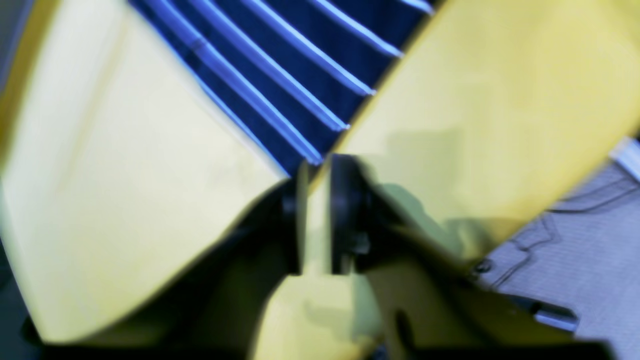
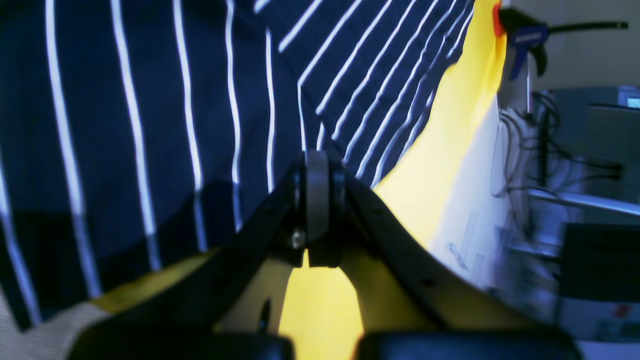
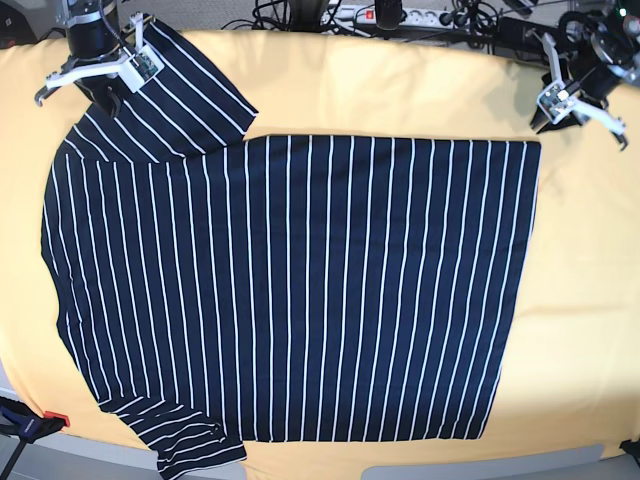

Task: Fold the T-shirt properly
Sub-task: 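Lower both grippers onto the shirt's shoulder and hem corners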

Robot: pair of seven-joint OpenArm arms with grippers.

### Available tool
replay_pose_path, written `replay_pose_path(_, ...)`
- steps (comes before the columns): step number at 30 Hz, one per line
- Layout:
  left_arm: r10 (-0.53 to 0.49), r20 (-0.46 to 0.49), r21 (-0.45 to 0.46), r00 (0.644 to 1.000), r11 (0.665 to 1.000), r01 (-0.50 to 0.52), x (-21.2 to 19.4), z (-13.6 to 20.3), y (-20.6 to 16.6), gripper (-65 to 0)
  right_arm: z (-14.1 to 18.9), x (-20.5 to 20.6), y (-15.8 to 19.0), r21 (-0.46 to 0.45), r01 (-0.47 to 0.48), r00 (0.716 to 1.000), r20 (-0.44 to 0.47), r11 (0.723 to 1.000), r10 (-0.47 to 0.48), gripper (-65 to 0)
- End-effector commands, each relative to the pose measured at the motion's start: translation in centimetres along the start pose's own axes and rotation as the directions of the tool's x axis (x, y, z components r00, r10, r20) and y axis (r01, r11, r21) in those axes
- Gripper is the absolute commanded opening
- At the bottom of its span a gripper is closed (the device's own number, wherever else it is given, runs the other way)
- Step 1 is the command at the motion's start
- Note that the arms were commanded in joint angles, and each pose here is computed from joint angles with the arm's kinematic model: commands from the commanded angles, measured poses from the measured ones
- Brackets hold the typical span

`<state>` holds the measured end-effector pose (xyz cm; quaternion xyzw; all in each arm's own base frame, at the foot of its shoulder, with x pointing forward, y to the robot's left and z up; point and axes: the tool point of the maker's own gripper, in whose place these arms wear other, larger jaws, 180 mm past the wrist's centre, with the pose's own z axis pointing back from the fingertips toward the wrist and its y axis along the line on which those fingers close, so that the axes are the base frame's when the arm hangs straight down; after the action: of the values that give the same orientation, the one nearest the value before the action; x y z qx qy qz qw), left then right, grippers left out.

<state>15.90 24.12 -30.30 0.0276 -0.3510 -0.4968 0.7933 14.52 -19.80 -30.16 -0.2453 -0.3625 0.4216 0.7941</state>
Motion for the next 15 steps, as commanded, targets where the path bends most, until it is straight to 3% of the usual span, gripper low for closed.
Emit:
replay_pose_path(1,-0.035,0.049,-0.020,0.998,0.999,0.036,0.7,-0.1,1.0,-43.4,0.1,0.7,-0.5,-0.009,0.005,1.000,0.030,1.000,-0.005,-65.0)
replay_pose_path(3,-0.067,0.101,-0.070,0.993,0.995,0.074,0.7,-0.4,1.7,-32.1,0.1,0.9,-0.1,0.011,0.029,0.999,0.041,1.000,-0.029,-65.0)
replay_pose_path(4,-0.082,0.112,-0.082,0.990,0.992,0.092,0.6,-0.6,2.2,-30.1,0.1,0.9,0.1,0.024,0.040,0.998,0.042,0.999,-0.041,-62.1)
replay_pose_path(7,-0.188,0.055,-0.131,0.981,0.972,0.194,-1.3,-1.6,3.0,-30.1,0.2,0.9,0.6,0.052,0.054,0.998,0.040,0.997,-0.057,-47.8)
replay_pose_path(9,-0.256,0.020,-0.174,0.967,0.951,0.255,-2.6,-2.3,2.9,-30.1,0.2,1.0,0.7,0.052,0.057,0.997,0.040,0.997,-0.059,-42.4)
replay_pose_path(15,-0.412,-0.024,-0.189,0.911,0.897,0.400,-4.4,-4.3,2.8,-30.1,0.2,0.9,0.4,0.035,0.072,0.997,0.038,0.997,-0.073,-42.1)
